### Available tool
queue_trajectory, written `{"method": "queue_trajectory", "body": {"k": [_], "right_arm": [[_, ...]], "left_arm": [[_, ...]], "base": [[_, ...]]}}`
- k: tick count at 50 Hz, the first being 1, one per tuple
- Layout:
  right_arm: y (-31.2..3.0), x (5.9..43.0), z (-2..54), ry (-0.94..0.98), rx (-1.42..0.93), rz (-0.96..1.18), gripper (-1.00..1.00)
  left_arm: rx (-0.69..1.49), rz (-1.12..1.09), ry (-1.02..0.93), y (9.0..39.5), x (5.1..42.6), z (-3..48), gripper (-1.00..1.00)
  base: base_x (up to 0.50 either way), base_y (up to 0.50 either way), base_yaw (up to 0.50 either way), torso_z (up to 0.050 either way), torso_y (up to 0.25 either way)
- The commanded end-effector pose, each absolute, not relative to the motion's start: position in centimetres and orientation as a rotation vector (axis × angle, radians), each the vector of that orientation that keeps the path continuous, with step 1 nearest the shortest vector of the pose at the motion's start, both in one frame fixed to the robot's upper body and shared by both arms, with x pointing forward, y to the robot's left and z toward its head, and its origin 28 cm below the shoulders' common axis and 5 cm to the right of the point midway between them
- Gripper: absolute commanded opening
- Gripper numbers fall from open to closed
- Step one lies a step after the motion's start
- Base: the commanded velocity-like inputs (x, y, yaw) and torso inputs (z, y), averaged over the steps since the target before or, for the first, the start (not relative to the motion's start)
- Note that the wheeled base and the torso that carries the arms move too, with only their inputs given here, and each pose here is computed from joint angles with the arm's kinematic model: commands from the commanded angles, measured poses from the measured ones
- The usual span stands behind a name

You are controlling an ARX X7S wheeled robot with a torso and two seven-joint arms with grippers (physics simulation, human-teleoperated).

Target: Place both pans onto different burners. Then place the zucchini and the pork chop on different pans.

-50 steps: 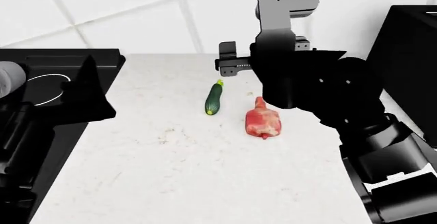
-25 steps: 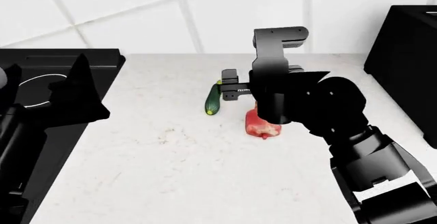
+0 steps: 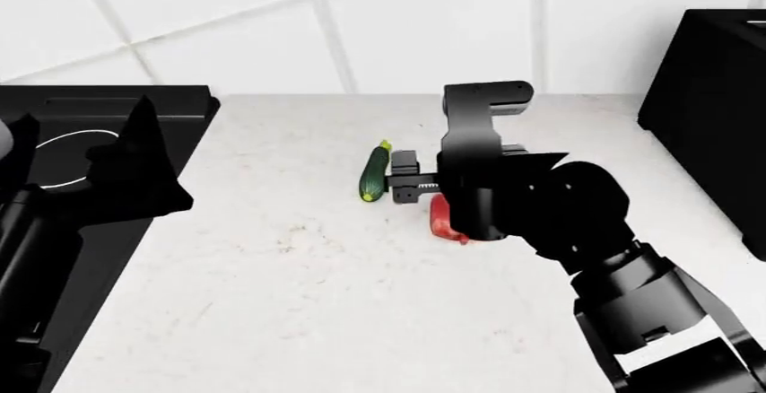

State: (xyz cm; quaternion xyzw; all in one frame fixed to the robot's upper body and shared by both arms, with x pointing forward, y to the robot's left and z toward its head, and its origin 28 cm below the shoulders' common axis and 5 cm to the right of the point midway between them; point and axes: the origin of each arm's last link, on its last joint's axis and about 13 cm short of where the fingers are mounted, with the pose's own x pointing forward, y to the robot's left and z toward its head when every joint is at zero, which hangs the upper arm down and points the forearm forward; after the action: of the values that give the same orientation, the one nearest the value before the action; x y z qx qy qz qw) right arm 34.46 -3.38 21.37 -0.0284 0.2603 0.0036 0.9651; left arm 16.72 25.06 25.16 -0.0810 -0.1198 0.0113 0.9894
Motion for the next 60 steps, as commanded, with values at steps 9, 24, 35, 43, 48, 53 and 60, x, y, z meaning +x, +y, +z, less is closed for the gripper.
{"method": "queue_trajectory", "body": {"k": [9,24,35,43,48,53,60], "right_arm": [[-4.2,32.9,20.4,0.551,-0.073,-0.013,1.00],[-4.0,32.1,19.0,0.586,-0.088,0.005,1.00],[-3.9,32.0,17.8,0.616,-0.080,0.013,1.00],[-4.1,32.0,16.5,0.648,-0.071,0.005,1.00],[-4.1,32.0,16.1,0.663,-0.066,0.007,-1.00],[-4.1,31.9,16.1,0.664,-0.061,0.014,-1.00],[-4.6,31.9,17.0,0.618,-0.030,0.018,-1.00]], "left_arm": [[-0.169,0.022,-0.238,25.0,16.7,25.1,1.00],[-0.174,0.025,-0.238,25.0,16.7,25.1,1.00],[-0.176,0.025,-0.234,25.0,16.7,24.8,1.00],[-0.177,0.026,-0.234,25.0,16.8,24.8,1.00],[-0.178,0.027,-0.231,25.1,16.8,24.7,1.00],[-0.180,0.028,-0.230,25.1,16.8,24.7,1.00],[-0.180,0.026,-0.223,25.1,16.8,24.4,1.00]], "base": [[0.00,0.00,0.00,0.000,0.000],[0.00,0.00,0.00,0.000,0.000],[0.00,0.00,0.00,0.000,0.000],[0.00,0.00,0.00,0.000,0.000],[0.00,0.00,0.00,0.000,0.000],[0.00,0.00,0.00,0.000,0.000],[0.00,0.00,0.00,0.000,0.000]]}}
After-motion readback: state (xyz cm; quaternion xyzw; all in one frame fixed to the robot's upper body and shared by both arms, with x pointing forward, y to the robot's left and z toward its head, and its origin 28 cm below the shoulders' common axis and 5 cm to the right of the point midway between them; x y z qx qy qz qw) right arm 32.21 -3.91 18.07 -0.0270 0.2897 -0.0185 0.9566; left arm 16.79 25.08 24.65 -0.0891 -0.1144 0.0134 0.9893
